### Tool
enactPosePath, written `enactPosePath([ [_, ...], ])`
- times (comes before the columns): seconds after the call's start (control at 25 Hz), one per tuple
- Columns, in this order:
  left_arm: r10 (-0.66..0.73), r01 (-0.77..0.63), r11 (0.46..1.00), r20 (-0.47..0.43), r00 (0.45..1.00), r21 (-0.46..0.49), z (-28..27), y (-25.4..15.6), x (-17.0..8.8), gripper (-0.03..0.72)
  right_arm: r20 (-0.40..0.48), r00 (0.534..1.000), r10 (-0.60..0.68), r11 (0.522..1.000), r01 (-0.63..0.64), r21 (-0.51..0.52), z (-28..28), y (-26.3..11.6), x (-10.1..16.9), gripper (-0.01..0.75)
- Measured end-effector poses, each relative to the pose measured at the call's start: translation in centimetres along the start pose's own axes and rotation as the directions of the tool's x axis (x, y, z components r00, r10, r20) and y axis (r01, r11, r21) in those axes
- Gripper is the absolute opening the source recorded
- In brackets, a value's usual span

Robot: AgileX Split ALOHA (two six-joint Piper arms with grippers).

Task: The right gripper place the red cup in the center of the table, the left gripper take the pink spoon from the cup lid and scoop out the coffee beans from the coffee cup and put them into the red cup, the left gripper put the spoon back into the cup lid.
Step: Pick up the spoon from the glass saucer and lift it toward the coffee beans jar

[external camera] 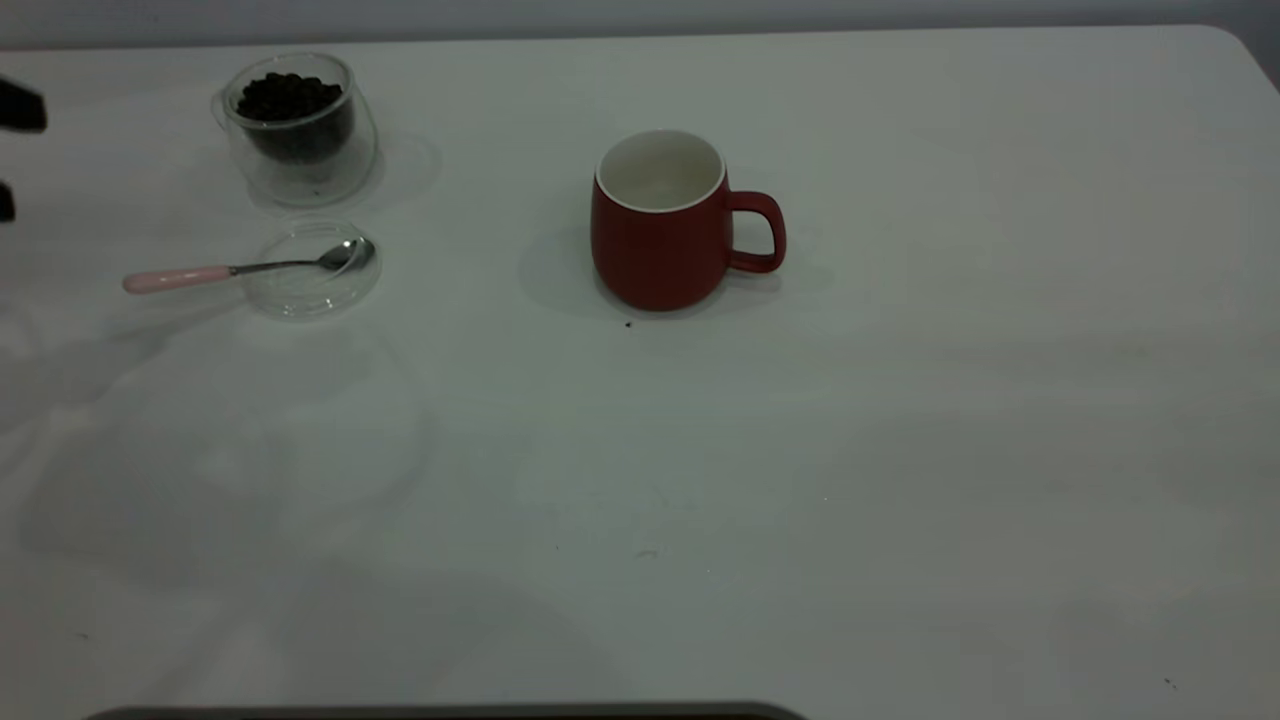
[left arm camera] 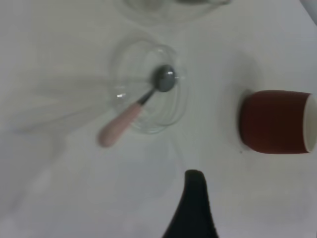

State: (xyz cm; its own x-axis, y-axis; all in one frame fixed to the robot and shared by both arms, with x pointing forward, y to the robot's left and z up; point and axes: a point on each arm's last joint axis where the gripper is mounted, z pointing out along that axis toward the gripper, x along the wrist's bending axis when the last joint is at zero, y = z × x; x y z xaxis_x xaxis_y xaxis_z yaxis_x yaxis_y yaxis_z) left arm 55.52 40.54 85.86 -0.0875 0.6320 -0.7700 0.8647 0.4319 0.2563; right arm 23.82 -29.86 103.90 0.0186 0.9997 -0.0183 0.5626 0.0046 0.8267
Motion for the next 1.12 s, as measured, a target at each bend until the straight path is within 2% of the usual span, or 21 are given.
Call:
enactPosePath([
  [0.4,-0.057,0.057,0.998,0.013,0.998,-0.011,0.0,-0.5,4.0,0.714,0.000,1.000,0.000,1.000,0.000,0.000,0.0,0.0,0.0,0.588],
  [0.76,-0.095,0.093,0.995,0.038,0.995,0.044,1.8,-0.8,6.5,0.714,0.000,1.000,0.000,1.000,0.000,0.000,0.0,0.0,0.0,0.588],
  [1.12,-0.124,0.116,0.989,0.081,0.989,0.094,4.2,-0.7,8.0,0.712,0.000,1.000,0.000,1.000,0.000,0.000,0.0,0.0,0.0,0.588],
])
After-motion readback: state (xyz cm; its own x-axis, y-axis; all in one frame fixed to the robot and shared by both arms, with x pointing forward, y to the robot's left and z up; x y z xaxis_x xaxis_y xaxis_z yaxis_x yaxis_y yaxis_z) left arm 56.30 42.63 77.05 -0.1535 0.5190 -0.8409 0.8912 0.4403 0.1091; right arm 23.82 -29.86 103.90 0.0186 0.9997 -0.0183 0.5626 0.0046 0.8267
